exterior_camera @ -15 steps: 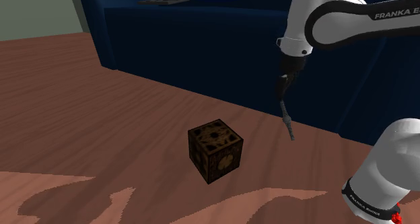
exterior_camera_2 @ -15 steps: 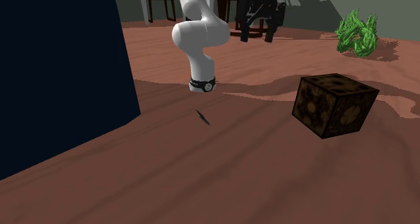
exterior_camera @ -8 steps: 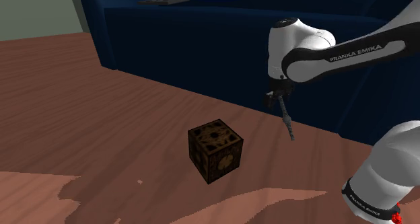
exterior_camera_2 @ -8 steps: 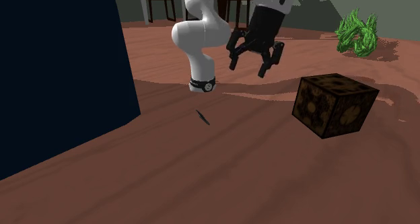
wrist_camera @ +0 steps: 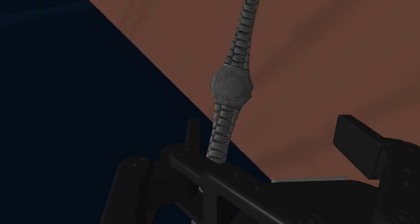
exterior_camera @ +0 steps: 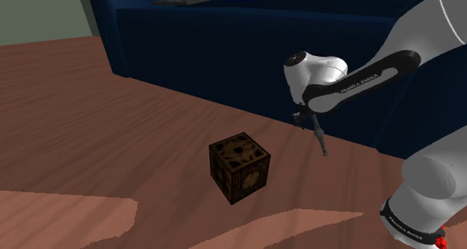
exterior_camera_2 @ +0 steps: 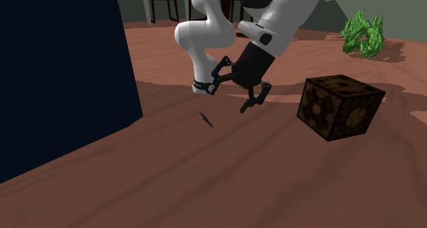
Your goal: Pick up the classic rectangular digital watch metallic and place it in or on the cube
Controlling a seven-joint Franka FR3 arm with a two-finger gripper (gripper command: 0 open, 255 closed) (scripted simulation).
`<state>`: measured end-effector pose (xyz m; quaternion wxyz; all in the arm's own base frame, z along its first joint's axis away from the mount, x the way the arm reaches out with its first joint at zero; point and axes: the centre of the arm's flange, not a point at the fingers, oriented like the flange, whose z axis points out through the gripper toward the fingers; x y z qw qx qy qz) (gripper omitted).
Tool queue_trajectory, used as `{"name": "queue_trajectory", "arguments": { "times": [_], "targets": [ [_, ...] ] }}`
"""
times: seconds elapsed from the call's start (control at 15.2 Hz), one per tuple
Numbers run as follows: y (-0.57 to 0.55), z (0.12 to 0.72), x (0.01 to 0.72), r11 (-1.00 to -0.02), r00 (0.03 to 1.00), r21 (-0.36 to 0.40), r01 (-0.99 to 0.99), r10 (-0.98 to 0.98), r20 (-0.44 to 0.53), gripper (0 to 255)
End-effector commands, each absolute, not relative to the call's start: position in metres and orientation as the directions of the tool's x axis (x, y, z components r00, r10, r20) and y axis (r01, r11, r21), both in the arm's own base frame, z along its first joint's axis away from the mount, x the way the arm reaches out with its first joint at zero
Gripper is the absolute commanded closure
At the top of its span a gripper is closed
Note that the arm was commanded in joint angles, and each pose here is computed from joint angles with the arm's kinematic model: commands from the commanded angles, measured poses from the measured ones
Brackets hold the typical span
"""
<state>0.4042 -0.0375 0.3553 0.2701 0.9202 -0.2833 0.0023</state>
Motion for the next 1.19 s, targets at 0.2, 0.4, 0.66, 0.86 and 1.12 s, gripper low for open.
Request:
{"name": "queue_trajectory", "arguments": {
  "times": [0.2, 0.4, 0.66, 0.86, 1.12],
  "targets": [
    [-0.067, 0.321, 0.408, -0.586, 0.771, 0.540, -0.605, -0.601, 0.212, 0],
    [-0.076, 0.308, 0.405, -0.586, 0.771, 0.540, -0.605, -0.601, 0.212, 0],
    [-0.083, 0.297, 0.403, -0.586, 0.771, 0.540, -0.605, -0.601, 0.212, 0],
    [-0.083, 0.297, 0.403, -0.586, 0.771, 0.540, -0.605, -0.601, 0.212, 0],
    [-0.083, 0.297, 0.403, -0.586, 0.771, 0.540, -0.605, -0.601, 0.212, 255]
  ]
}}
